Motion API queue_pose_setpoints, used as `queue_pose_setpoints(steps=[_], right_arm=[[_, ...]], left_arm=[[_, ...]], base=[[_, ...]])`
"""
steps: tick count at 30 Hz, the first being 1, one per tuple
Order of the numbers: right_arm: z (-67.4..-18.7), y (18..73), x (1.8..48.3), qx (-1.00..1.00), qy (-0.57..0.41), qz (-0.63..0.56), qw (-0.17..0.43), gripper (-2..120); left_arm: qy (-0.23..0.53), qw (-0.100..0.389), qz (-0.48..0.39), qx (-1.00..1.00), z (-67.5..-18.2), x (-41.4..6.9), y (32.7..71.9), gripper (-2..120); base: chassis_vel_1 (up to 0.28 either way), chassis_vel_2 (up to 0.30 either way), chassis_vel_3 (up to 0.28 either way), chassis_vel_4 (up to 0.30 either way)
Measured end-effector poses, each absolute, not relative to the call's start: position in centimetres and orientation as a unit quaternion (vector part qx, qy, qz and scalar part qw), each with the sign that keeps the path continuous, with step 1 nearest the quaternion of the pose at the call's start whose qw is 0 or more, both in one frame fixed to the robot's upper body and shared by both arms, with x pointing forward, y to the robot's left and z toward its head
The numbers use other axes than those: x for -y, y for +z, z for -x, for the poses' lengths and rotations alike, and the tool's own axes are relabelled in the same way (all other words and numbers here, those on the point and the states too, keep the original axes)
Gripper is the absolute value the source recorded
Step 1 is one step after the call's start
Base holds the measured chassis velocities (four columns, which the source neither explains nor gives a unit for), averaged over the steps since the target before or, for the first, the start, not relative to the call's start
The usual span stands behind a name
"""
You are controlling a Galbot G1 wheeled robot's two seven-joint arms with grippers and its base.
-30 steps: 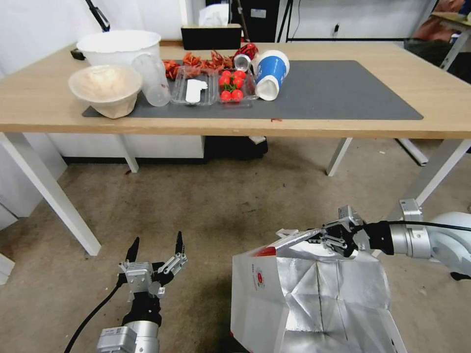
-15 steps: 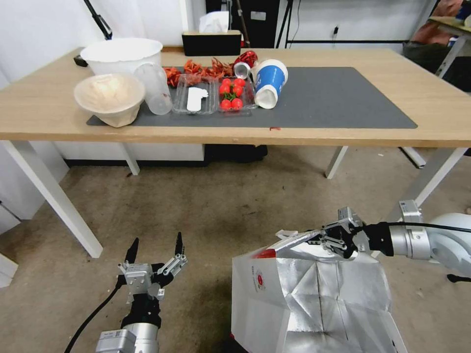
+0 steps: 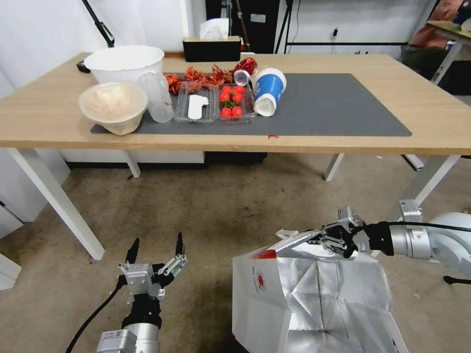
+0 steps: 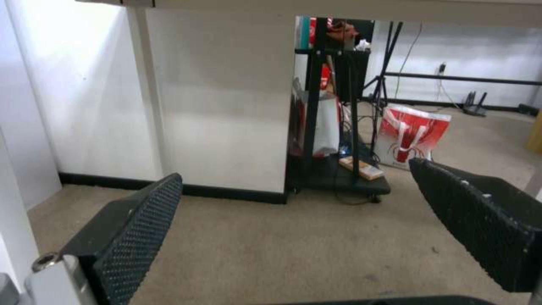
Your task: Pick up the food delivery bag from the floor and place it on the table.
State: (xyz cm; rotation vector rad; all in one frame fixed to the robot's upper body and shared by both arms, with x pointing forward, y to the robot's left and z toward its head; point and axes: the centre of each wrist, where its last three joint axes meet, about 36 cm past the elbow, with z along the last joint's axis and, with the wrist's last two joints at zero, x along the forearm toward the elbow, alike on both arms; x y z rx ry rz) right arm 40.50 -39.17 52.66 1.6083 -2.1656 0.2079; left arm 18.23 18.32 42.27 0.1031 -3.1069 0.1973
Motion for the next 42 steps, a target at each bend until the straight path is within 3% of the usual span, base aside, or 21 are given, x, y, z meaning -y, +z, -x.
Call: queue_pose_setpoints(steps=[42], right_arm=[[-40.43, 52.85, 38.93, 0.778, 0.07, -0.586, 0.216, 0]], left_arm=[[0.067, 0.017, -0.028, 0.997, -18.16, -18.28, 42.0, 100]], base=[[0.0, 0.0, 0.0, 0.0]])
